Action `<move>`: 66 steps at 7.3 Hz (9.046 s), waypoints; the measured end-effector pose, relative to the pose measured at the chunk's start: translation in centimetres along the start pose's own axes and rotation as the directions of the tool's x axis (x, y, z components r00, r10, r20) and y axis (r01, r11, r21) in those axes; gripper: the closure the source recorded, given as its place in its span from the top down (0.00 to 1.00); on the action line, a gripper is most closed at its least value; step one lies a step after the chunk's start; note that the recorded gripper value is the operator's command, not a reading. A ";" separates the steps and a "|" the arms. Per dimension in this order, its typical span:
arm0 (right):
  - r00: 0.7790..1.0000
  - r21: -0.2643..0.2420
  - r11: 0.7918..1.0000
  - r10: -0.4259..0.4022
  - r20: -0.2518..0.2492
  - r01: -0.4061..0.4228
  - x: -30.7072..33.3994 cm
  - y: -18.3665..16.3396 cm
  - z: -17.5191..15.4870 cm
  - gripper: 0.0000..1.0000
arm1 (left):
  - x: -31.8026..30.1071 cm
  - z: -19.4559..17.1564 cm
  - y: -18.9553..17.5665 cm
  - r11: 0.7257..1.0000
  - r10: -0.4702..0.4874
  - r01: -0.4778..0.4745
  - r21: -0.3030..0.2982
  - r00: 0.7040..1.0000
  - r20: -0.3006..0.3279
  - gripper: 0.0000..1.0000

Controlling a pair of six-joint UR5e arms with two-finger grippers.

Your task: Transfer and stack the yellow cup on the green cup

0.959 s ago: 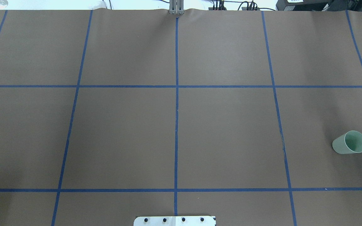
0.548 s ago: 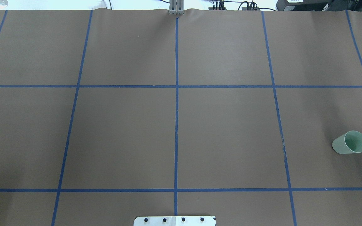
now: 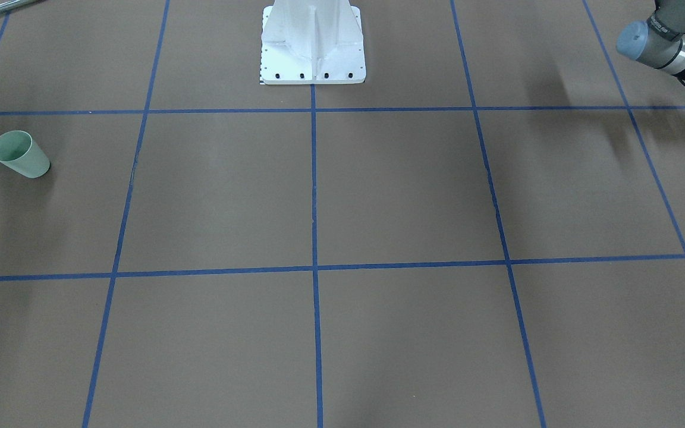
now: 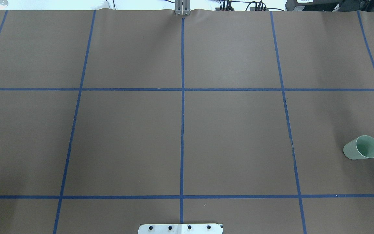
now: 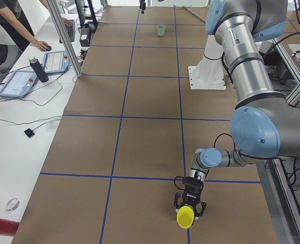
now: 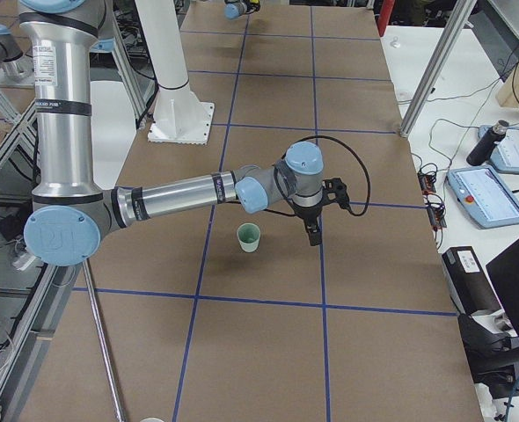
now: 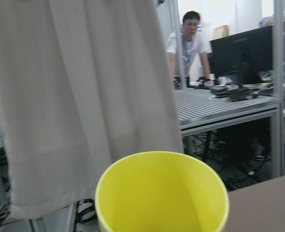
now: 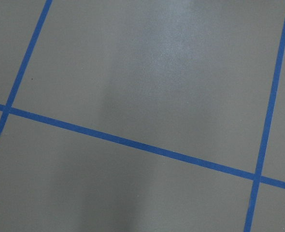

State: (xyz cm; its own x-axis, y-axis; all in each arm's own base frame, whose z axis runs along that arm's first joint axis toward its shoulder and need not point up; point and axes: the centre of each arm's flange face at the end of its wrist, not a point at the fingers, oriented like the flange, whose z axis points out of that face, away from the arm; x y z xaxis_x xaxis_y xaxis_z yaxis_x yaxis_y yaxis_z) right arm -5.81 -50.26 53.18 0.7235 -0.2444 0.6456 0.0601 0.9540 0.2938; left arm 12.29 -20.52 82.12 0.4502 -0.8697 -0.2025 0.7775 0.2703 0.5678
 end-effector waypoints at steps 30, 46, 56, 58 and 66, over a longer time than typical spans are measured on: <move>0.944 0.056 0.996 0.041 0.327 -0.063 -47.5 -19.4 -1.7 0.91 | 53.5 -52.0 -6.7 0.890 0.363 -0.131 0.437 -0.375 -0.853 0.51; 0.946 0.005 0.999 0.028 0.322 -0.031 -54.9 -19.3 1.7 0.00 | 53.3 -52.4 -7.0 0.894 0.359 -0.121 0.431 -0.382 -0.852 0.59; 0.946 0.019 0.998 0.056 0.319 -0.066 -50.0 -18.0 0.6 0.00 | 51.0 -50.5 -7.2 0.899 0.349 -0.119 0.421 -0.385 -0.854 1.00; 0.943 0.000 0.989 0.141 0.302 -0.147 -40.1 -17.4 -0.8 0.00 | 49.2 -48.4 -7.1 0.901 0.344 -0.124 0.416 -0.380 -0.859 1.00; 0.951 -0.061 0.953 0.301 0.071 -0.297 -7.2 6.2 -2.6 0.00 | 56.2 -24.4 -17.8 0.870 0.097 -0.493 0.023 0.126 -0.987 1.00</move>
State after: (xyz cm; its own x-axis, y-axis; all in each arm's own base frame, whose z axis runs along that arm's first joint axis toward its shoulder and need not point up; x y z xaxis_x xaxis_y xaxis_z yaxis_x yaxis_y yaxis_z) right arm -8.91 -42.08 48.54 0.6574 0.0428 0.7524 -0.1159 0.9923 0.0448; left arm 34.52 -64.13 41.13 0.5660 0.3242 -0.7580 0.4446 0.6543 0.6118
